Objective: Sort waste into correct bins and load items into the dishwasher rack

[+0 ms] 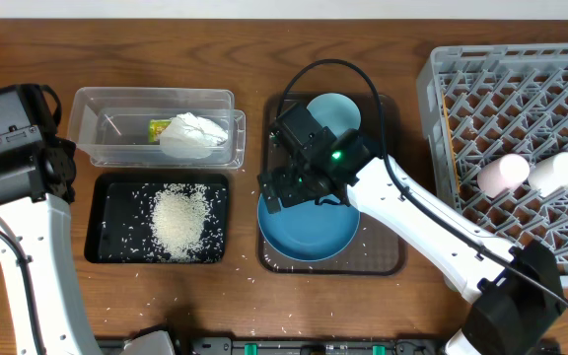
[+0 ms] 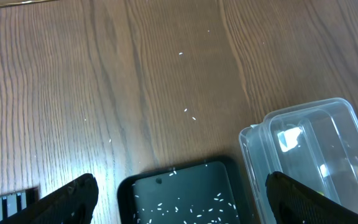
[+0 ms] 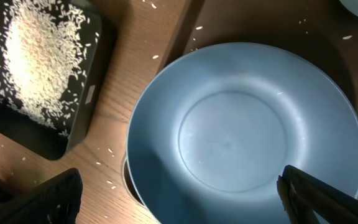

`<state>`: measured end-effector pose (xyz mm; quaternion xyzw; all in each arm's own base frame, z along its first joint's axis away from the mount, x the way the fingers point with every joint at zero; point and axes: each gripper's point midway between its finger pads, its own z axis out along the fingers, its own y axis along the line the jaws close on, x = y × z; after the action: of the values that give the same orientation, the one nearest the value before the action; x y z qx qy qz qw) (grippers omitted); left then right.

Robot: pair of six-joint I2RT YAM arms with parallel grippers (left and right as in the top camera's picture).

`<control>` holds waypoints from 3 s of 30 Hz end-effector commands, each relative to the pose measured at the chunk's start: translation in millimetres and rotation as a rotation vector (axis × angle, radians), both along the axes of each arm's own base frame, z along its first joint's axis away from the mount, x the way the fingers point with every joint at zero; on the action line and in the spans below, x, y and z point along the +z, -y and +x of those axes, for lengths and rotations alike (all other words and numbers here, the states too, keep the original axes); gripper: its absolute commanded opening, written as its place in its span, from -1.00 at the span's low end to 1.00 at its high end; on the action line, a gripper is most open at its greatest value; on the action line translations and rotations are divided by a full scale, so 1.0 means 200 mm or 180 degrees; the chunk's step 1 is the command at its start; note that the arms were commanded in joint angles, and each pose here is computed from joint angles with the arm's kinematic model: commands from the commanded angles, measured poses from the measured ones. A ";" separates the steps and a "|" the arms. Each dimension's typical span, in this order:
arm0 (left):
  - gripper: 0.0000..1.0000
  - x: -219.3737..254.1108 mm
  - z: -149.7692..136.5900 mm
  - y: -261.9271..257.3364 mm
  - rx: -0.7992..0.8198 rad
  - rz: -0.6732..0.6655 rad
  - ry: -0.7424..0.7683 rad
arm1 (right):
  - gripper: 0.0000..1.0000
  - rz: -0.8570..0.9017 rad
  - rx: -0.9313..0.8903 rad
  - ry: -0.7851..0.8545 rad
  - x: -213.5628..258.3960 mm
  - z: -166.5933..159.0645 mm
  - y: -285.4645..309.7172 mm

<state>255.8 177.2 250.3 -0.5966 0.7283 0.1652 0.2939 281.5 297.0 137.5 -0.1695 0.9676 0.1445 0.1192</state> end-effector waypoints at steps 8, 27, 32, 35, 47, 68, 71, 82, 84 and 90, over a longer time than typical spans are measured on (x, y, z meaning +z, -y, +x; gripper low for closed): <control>0.79 0.01 -0.01 -0.01 0.0030 0.0021 -0.0006 | 0.98 0.0337 -0.0245 -0.0229 0.03 -0.04 -0.09; 0.78 0.01 -0.01 -0.01 0.0030 0.0020 -0.0007 | 0.99 0.0039 -0.0271 0.0070 0.02 0.14 0.11; 0.79 0.01 -0.01 -0.01 0.0030 0.0020 -0.0007 | 0.98 -0.0062 -0.0583 0.0144 0.02 0.26 0.27; 0.78 0.01 -0.01 -0.01 0.0030 0.0020 -0.0007 | 0.98 -0.0060 -0.0769 0.0135 0.02 0.33 0.36; 0.78 0.01 -0.01 -0.01 0.0030 0.0020 -0.0007 | 0.98 -0.0278 -0.0860 -0.0122 -0.14 0.25 0.48; 0.79 0.01 -0.01 -0.01 0.0030 0.0020 -0.0007 | 0.44 -0.0507 -0.0812 -0.0420 -0.44 0.05 0.55; 0.78 0.01 -0.01 -0.01 0.0030 0.0020 -0.0007 | 0.46 -0.0494 -0.0932 -0.0462 -0.49 0.03 0.56; 0.78 0.01 -0.01 -0.01 0.0029 0.0019 -0.0007 | 0.32 -0.0489 -0.0938 -0.0430 -0.53 0.03 0.56; 0.79 0.01 -0.01 -0.01 0.0030 0.0020 -0.0007 | 0.25 -0.0548 -0.0956 -0.0394 -0.53 0.04 0.58; 0.79 0.01 -0.01 -0.01 0.0030 0.0020 -0.0007 | 0.18 -0.0606 -0.0975 -0.0357 -0.53 0.04 0.60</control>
<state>255.8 177.3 250.3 -0.5967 0.7282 0.1651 0.2940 291.7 181.0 32.5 -0.0249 0.9961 0.0537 0.0657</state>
